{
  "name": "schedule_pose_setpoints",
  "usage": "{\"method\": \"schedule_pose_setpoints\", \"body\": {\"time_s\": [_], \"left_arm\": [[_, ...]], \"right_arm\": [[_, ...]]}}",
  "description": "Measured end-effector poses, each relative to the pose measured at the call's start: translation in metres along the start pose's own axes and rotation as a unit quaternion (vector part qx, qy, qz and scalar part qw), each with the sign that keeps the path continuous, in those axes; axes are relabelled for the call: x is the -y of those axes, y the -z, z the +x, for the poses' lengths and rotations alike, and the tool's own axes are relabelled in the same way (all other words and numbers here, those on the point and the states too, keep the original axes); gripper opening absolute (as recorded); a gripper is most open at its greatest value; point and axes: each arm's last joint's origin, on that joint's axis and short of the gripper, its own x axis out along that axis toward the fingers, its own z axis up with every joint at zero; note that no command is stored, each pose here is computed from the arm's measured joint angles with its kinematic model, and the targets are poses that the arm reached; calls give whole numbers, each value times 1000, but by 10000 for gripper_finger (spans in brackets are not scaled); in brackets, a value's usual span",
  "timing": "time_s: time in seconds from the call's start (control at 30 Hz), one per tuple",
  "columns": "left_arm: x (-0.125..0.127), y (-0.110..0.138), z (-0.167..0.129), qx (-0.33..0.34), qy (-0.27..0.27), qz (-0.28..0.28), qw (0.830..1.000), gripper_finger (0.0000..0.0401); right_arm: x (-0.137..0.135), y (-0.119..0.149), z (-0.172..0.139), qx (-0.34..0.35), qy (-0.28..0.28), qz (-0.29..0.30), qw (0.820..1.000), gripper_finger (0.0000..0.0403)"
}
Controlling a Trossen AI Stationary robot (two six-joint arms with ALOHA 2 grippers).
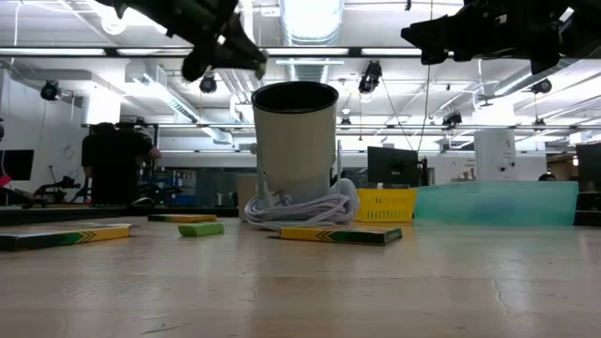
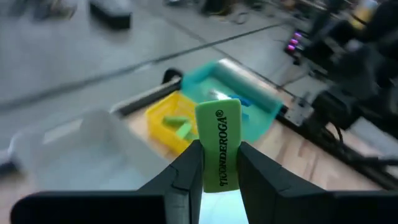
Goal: Pick & Place School Supplies
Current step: Put the green eraser into the yellow bin
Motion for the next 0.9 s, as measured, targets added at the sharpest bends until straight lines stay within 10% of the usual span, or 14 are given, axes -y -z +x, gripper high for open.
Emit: {"method": "schedule_pose_setpoints", "body": {"time_s": [0.37,0.9], "left_arm": [[18,-12,5,72,157,160,972,85],[32,-1,28,68,285,132,947,85]], "right_arm": [[0,0,0,0,0,0,1000,126],[0,0,0,0,0,0,1000,123]]}}
